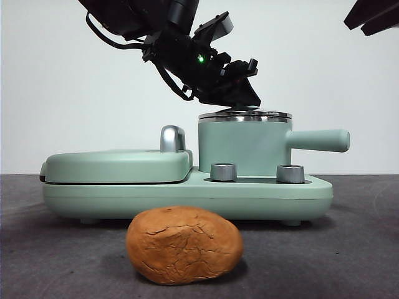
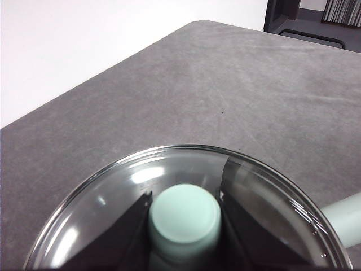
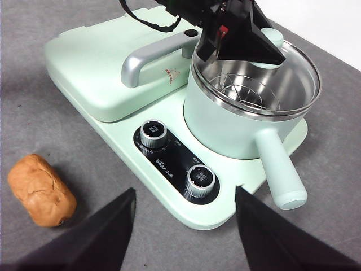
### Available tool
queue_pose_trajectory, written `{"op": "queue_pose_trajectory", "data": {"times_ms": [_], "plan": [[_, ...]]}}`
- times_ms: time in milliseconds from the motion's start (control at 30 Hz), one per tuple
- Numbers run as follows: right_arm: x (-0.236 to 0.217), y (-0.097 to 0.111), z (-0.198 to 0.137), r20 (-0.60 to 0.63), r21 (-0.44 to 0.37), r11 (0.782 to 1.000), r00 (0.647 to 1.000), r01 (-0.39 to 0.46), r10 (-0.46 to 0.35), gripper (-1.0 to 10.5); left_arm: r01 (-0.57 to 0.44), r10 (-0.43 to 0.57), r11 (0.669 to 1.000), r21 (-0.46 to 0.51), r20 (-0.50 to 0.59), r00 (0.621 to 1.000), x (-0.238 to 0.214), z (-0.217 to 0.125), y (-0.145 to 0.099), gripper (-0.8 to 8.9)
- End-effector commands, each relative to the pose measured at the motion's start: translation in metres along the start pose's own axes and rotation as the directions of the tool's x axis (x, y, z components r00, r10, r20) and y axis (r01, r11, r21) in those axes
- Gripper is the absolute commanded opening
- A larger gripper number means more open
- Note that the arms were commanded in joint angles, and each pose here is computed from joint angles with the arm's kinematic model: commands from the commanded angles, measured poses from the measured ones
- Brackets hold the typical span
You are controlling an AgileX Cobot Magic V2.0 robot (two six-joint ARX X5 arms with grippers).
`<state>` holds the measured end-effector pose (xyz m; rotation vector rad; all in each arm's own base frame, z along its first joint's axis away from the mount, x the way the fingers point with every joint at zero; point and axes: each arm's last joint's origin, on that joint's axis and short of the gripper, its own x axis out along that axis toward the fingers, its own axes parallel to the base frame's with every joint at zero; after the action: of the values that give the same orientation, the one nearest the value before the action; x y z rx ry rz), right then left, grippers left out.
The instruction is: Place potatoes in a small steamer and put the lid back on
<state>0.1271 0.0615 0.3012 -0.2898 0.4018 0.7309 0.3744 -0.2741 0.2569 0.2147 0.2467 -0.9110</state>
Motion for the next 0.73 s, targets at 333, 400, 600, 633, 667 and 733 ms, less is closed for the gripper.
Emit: {"op": "queue_pose_trajectory", "data": {"times_ms": [333,400,600,633,667,733], "plan": [[-0.002,0.0,0.005,0.016,0.029,1.0,1.0,-0.001,0.001,2.8,-0.05,0.045,0.997,0.051,0.101,0.994,-0.026,0.041,0.002,0.06],[-0.002,0.0,0.005,0.016,0.029,1.0,1.0,-0.001,0.001,2.8,-0.056,0.049,0.997,0.055,0.12,0.992,-0.033,0.048,0.002,0.06],[-0.002,0.0,0.005,0.016,0.029,1.0,1.0,-0.001,0.001,2.8,-0.061,0.053,0.997,0.054,0.14,0.989,-0.055,0.067,0.0,0.06],[-0.002,0.0,0.005,0.016,0.029,1.0,1.0,-0.001,0.001,2.8,-0.059,0.052,0.997,0.051,0.13,0.99,-0.061,0.07,-0.002,0.06],[-0.002,0.0,0.005,0.016,0.029,1.0,1.0,-0.001,0.001,2.8,-0.055,0.049,0.997,0.045,0.115,0.992,-0.066,0.072,-0.003,0.06],[-0.002,0.0,0.005,0.016,0.029,1.0,1.0,-0.001,0.001,2.8,-0.047,0.044,0.998,0.036,0.077,0.996,-0.077,0.076,-0.005,0.07]]}}
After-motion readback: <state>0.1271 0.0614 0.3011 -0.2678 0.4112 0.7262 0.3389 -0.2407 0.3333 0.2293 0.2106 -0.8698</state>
